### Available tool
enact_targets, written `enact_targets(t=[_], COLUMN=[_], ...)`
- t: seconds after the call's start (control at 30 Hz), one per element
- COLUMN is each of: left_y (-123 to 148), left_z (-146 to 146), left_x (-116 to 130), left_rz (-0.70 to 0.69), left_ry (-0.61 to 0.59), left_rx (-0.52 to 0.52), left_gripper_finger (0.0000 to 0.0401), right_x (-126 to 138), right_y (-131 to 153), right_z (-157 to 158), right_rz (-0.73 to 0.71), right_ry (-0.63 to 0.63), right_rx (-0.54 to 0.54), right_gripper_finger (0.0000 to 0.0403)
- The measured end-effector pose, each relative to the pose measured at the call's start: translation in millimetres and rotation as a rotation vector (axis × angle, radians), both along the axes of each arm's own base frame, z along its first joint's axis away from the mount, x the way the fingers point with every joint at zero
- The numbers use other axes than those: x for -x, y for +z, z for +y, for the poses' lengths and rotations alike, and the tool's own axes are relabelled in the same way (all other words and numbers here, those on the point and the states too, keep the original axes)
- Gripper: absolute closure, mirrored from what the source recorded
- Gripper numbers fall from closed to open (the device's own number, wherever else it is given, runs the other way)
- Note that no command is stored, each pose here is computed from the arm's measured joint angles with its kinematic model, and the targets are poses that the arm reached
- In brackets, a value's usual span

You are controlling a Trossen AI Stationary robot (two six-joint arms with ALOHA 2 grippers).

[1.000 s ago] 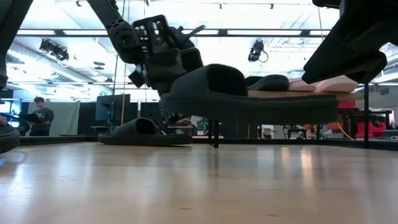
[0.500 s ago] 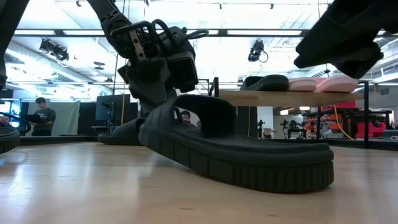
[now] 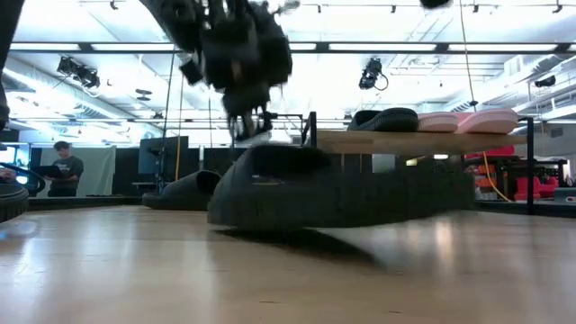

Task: Pick and place slides into the shelf
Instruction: Put the black slide on the shelf

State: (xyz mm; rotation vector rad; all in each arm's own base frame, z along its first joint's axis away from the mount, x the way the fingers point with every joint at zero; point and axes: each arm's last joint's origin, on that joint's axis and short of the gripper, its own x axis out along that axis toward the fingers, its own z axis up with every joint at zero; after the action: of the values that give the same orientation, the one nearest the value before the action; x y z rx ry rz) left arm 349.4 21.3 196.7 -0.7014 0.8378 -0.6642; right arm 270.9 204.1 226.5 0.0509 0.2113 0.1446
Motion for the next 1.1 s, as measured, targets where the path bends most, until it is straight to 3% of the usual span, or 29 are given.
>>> enact_targets(t=[0.2,0.37,0.57,0.7,0.77,0.87,0.97,1.1], left_y=[68,120,148,155,154,155,152,148], left_z=[11,8,4,6,6,7,9,8], left_x=[14,33,54,62,66,67,68,71], left_rz=[-0.147,-0.313,-0.448,-0.479,-0.477,-0.499,-0.453,-0.403], left_ry=[0.024,0.026,0.007,0.010,0.006,-0.002,0.004,-0.002], left_rx=[-0.037,-0.088,-0.144,-0.167,-0.186,-0.204,-0.194,-0.188], left_gripper_finger=[0.0247,0.0261,0.0278,0.0286,0.0289,0.0291,0.0290,0.0291], right_x=[5,-8,-13,-18,-21,-29,-37,-41], right_y=[11,-19,-67,-74,-77,-77,-77,-78], right_z=[31,49,55,58,56,46,37,32], right_rz=[0.032,0.196,0.489,0.499,0.511,0.559,0.634,0.663], right_ry=[0.049,0.058,0.116,0.188,0.184,0.118,0.217,0.252], right_rx=[0.174,0.319,0.681,0.822,0.828,0.671,0.523,0.485], right_gripper_finger=[0.0307,0.0307,0.0307,0.0307,0.0307,0.0307,0.0307,0.0307])
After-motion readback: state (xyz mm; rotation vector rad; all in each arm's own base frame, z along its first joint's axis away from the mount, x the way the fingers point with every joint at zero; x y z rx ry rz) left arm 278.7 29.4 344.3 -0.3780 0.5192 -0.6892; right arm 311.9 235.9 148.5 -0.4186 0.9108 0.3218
